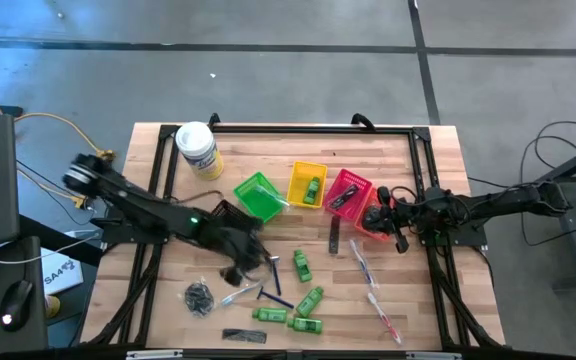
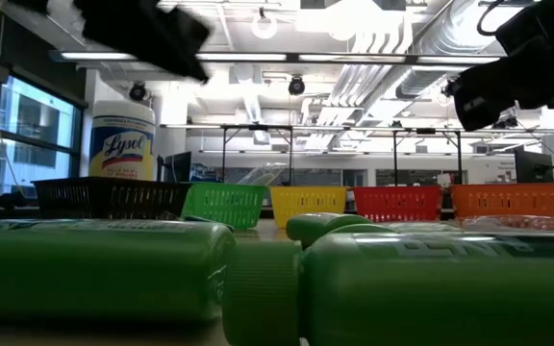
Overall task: Pick & Place Travel size toiletries
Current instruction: Put the green shampoo into the yellow bin
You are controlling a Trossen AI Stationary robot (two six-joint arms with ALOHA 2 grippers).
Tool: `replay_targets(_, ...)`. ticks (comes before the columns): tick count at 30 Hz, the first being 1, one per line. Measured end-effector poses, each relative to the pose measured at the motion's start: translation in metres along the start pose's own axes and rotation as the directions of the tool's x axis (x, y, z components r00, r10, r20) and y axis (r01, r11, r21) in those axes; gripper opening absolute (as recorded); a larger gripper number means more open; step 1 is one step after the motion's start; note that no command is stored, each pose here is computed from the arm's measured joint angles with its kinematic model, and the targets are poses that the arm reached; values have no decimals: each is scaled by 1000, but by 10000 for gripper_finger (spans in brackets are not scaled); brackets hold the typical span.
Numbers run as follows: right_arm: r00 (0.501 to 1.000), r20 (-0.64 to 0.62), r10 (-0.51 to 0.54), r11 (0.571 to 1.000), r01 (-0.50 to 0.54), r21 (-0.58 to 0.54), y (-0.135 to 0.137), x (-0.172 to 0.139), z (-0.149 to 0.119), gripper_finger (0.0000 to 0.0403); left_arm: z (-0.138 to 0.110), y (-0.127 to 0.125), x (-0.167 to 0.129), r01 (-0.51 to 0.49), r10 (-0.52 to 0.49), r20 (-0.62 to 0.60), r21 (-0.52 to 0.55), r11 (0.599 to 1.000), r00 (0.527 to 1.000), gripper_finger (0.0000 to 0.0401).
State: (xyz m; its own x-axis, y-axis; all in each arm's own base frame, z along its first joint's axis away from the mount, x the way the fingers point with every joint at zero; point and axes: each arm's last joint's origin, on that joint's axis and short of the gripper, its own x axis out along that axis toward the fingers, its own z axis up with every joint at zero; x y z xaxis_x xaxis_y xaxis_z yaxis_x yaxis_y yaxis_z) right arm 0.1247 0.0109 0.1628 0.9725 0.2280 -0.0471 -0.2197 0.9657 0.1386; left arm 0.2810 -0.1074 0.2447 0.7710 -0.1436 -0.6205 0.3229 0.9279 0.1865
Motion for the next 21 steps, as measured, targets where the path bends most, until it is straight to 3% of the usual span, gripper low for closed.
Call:
replay_targets(5, 998, -33, 55, 998, -54, 41, 1, 0, -3, 2, 36, -2, 44, 103, -100, -25, 165, 981, 995, 192)
replay_targets(11, 995, -65, 79, 996, -76, 51, 2, 0, -6, 2, 49, 20, 98, 218, -206, -74, 226, 949, 976, 245)
replay_targets(17, 992, -82, 101, 994, -96, 53, 5, 0, -7, 2, 31, 53, 135, 341, -316, -139, 220, 914, 938, 265)
replay_targets(21, 989, -98, 113, 993, -108, 55, 7, 0, -9, 2, 22, 57, 142, 379, -342, -172, 274, 884, 924, 266)
